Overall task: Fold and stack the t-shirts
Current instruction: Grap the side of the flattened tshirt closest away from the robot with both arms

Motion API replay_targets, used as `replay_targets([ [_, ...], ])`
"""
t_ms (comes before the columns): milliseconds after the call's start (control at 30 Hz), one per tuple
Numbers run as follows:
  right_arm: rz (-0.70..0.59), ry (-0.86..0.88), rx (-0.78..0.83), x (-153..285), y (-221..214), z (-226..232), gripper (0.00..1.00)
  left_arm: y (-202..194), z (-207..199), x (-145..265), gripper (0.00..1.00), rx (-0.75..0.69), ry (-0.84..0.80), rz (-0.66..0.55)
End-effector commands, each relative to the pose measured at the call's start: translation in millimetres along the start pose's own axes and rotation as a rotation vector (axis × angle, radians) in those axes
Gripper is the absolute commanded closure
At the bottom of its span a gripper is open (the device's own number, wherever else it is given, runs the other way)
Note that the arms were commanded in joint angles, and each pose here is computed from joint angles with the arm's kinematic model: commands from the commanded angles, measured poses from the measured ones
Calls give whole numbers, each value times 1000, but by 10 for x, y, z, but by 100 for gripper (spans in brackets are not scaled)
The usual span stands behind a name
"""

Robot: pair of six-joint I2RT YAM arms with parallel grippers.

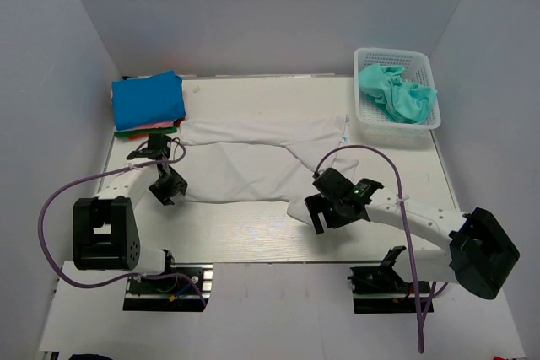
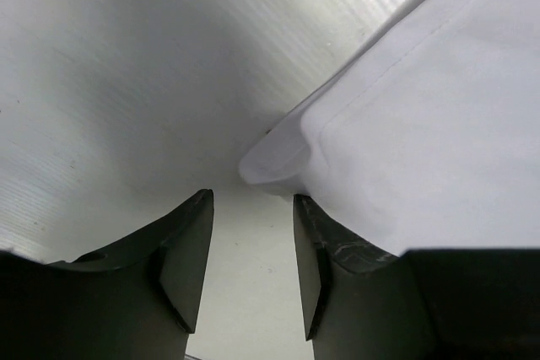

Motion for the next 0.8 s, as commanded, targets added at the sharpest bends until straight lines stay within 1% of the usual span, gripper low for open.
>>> replay_targets([
  [0, 20, -22, 2, -59, -76, 7, 11, 123, -55, 81, 47, 25, -1, -58],
  [67, 23, -30, 19, -98, -96, 10, 11, 129, -36, 55, 49, 34, 0, -60],
  [100, 22, -27, 19, -102, -88, 19, 12, 128, -36, 55, 53, 34, 0, -60],
  [133, 35, -32, 22, -131, -99, 20, 12, 128, -36, 55, 53, 34, 0, -60],
  [233, 47, -22, 28, -155, -95, 57, 14, 113, -36, 4, 58, 23, -5, -52],
  [267, 52, -32, 26, -158, -108, 53, 14, 84, -15, -39, 61, 20, 11, -36],
  [333, 65, -43, 17, -171, -140, 44, 16, 44, -27, -74, 70, 8, -10, 3],
  [367, 64, -48, -4, -179, -150, 49, 16, -37, 28, -139, 72, 3, 10, 39],
  [400, 53, -55, -6, -194, -140, 47, 18, -69, 48, -167, 74, -6, 7, 49],
  [500, 78, -63, -40, -246, -172, 59, 30, -197, 133, -205, 74, -21, 20, 115],
  [533, 83, -70, -52, -258, -178, 66, 32, -207, 141, -165, 72, -20, 12, 119],
  [567, 83, -78, -62, -265, -191, 64, 34, -273, 183, -180, 64, -21, 10, 145],
  [600, 77, -78, -76, -269, -196, 72, 39, -293, 180, -175, 57, -29, -1, 138],
  [633, 65, -79, -84, -264, -187, 73, 44, -329, 199, -187, 56, -28, -12, 145],
  [667, 59, -76, -87, -268, -201, 71, 46, -324, 197, -171, 59, -27, -20, 138],
  [700, 52, -79, -86, -262, -196, 67, 50, -320, 213, -195, 66, -18, -22, 134],
  [733, 49, -82, -84, -258, -196, 66, 59, -320, 213, -196, 73, -17, -22, 134],
  [767, 44, -84, -83, -246, -186, 68, 64, -321, 226, -227, 83, -20, 2, 134],
])
Point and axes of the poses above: each gripper's point midway between its finger pads, its own x axis back along the fingers, its own z axis along the line the jaws close on, y = z × x, the point moved 10 cm from there along x, back along the fingers, and after that the axes turned 2 degrees about x, right-handed, at the moved point
